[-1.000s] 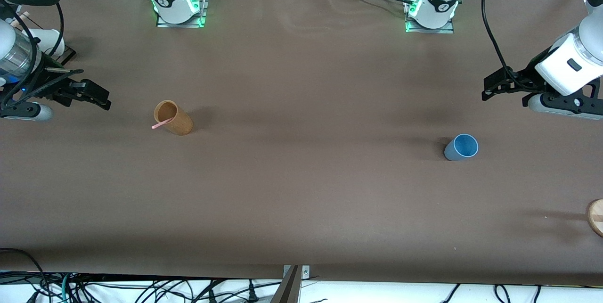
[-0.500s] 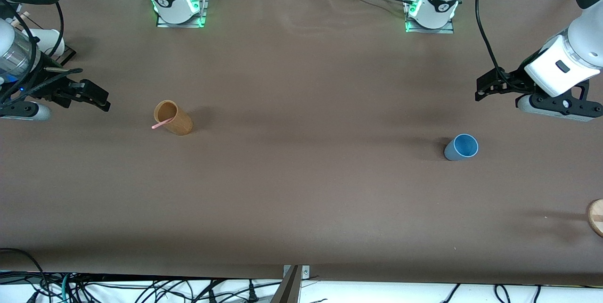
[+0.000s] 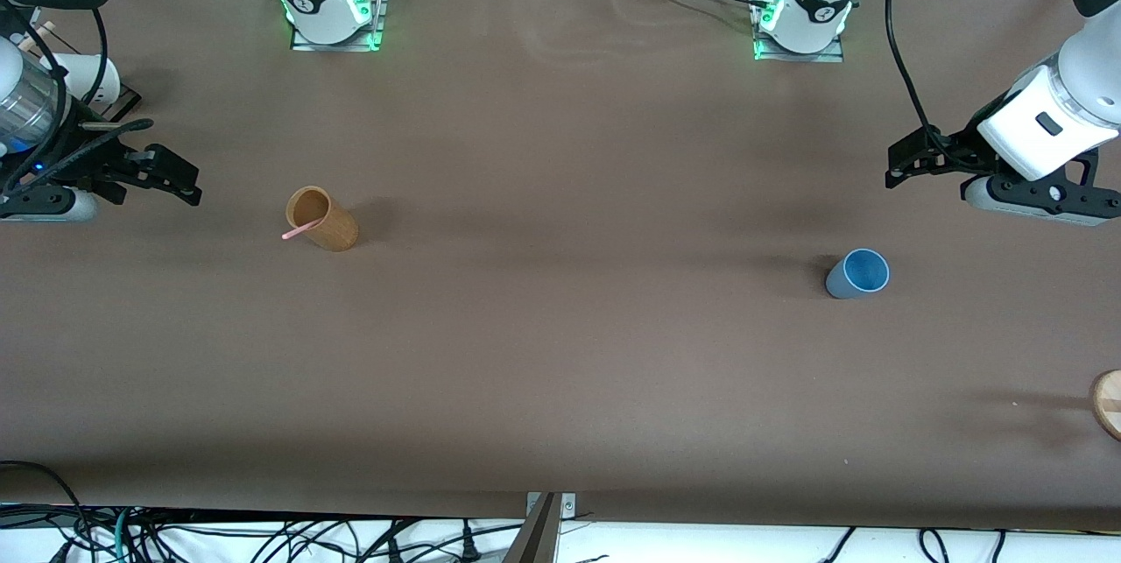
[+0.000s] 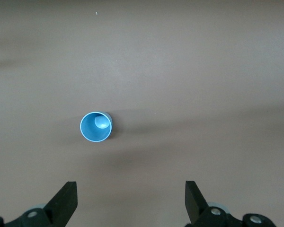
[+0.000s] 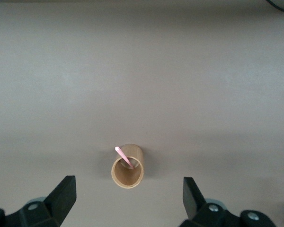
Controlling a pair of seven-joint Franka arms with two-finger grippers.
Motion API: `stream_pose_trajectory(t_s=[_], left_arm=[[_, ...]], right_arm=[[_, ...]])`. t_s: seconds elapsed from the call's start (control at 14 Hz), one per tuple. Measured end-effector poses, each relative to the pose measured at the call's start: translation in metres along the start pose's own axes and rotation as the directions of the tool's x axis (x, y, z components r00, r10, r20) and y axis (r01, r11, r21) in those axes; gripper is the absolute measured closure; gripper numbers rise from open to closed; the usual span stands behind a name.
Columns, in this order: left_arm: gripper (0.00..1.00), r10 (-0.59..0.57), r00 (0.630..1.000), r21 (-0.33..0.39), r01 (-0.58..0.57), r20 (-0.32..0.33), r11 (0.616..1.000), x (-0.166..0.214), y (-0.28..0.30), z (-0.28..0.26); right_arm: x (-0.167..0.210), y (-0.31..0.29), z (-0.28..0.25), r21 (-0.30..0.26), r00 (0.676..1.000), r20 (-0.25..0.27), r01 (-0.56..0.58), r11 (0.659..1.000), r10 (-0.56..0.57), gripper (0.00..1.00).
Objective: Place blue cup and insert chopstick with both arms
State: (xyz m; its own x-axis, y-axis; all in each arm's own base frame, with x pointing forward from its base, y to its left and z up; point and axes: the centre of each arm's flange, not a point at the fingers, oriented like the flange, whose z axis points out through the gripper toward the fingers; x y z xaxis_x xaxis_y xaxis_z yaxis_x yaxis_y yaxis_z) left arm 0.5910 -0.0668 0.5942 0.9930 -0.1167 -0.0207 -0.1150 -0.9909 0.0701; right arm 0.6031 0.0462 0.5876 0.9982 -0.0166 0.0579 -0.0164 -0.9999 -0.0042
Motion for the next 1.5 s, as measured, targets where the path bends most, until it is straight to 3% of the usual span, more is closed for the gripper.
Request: stream_pose_trajectory(t_s=[0.21,0.43,0.57,0.86,1.07,1.36,1.5], left_arm=[[0.00,0.006,1.000,0.027,-0.007,0.023,1.000,0.005,0.000,0.012],[0.00,0.019,0.995,0.083,-0.027,0.098,0.996,0.023,0.001,0.057],[0.00,0.020,0.991,0.084,-0.031,0.130,0.996,0.037,-0.008,0.090],[0.00,0.090,0.992,0.085,-0.098,0.090,0.992,0.048,-0.056,0.139],[0.00,0.111,0.992,0.099,-0.117,0.068,0.988,0.030,-0.107,0.177],[0.00,0.065,0.995,0.036,-0.068,0.070,0.997,0.001,-0.154,0.247],[0.00,0.052,0.996,0.028,-0.054,0.066,0.998,-0.008,-0.155,0.273]], right_arm=[[0.002,0.021,0.001,-0.006,1.000,0.002,-0.020,1.000,0.020,0.00],[0.001,0.025,0.001,-0.006,1.000,0.008,-0.027,1.000,0.027,0.00],[-0.009,0.023,0.000,-0.011,0.998,0.065,-0.023,1.000,0.023,0.00],[-0.017,0.012,-0.003,-0.011,0.995,0.103,0.003,1.000,-0.001,0.00],[0.002,-0.014,0.044,-0.004,0.994,0.100,0.047,0.999,-0.046,0.00],[0.020,-0.058,0.132,0.001,0.986,0.125,0.109,0.994,-0.108,0.00],[0.017,-0.060,0.158,0.002,0.988,0.109,0.112,0.994,-0.112,0.00]])
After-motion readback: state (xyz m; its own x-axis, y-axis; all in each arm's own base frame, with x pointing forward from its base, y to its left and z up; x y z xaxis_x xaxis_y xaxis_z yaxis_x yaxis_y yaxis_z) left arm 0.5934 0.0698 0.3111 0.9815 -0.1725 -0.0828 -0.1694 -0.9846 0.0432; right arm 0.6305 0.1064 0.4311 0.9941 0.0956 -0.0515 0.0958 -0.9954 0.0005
